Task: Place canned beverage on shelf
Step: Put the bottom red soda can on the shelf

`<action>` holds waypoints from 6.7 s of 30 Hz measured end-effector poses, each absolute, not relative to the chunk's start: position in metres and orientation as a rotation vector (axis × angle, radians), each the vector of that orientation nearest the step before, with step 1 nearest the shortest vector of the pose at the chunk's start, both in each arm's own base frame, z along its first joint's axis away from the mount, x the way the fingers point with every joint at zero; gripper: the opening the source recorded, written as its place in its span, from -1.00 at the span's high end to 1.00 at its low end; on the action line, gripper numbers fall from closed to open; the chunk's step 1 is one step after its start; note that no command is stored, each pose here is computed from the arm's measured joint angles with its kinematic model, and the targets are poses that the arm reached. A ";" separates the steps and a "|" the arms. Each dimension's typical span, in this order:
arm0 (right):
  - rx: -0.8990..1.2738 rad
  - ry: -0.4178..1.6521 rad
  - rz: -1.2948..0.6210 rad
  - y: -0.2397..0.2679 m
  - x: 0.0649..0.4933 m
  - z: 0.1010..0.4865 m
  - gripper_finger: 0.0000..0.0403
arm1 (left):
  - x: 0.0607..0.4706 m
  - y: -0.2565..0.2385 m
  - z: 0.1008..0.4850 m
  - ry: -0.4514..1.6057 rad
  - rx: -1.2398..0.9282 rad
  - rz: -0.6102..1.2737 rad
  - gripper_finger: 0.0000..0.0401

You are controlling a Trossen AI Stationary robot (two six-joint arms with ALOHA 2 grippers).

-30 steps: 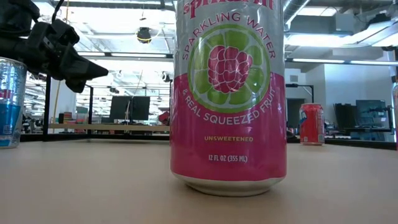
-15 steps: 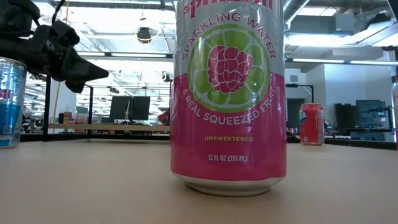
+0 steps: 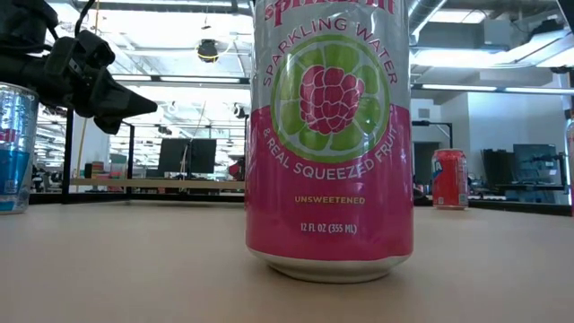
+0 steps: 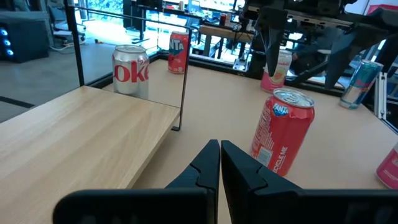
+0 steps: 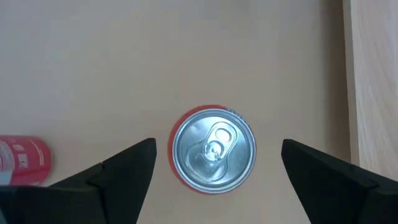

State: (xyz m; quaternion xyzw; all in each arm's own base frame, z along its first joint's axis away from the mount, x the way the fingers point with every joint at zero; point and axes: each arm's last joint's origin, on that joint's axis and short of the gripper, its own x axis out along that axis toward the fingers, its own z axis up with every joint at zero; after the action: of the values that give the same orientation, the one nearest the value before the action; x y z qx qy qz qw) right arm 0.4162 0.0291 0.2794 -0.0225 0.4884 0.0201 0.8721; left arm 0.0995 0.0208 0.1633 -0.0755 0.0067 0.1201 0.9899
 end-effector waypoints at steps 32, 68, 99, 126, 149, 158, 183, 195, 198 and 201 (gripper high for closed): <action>-0.079 1.091 0.022 0.034 0.427 0.251 -0.46 | 0.099 0.021 0.163 0.012 -0.140 0.254 1.00; -0.032 0.777 -0.174 -0.155 0.421 0.333 -0.36 | 0.099 0.021 0.163 0.017 -0.099 0.255 1.00; 0.041 0.843 -0.153 -0.161 0.419 0.294 -0.35 | 0.099 0.022 0.164 0.012 -0.090 0.280 1.00; 0.043 0.790 -0.154 -0.155 0.423 0.309 -0.72 | 0.099 0.022 0.164 0.012 -0.090 0.280 1.00; -0.083 0.865 -0.049 -0.104 0.431 0.318 0.90 | 0.099 0.023 0.165 0.005 -0.080 0.314 1.00; -0.052 0.868 -0.049 -0.114 0.428 0.318 0.92 | 0.099 0.023 0.165 0.007 -0.072 0.314 1.00; -0.026 0.855 -0.099 -0.132 0.429 0.293 0.93 | 0.099 0.023 0.165 0.007 -0.074 0.314 1.00; -0.017 0.861 -0.133 -0.146 0.424 0.292 0.93 | 0.099 0.023 0.165 0.006 -0.074 0.314 1.00; -0.024 0.865 -0.156 -0.149 0.423 0.292 0.93 | 0.099 0.023 0.165 0.006 -0.074 0.313 1.00; -0.022 0.864 -0.161 -0.151 0.422 0.293 0.93 | 0.099 0.023 0.165 0.006 -0.074 0.313 1.00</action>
State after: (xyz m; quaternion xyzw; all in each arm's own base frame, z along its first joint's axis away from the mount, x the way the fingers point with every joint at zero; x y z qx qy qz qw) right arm 0.4221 -0.1514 0.2925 -0.0105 0.4182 -0.0781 0.9049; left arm 0.0990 0.0229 0.1645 -0.0370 0.0032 0.1560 0.9871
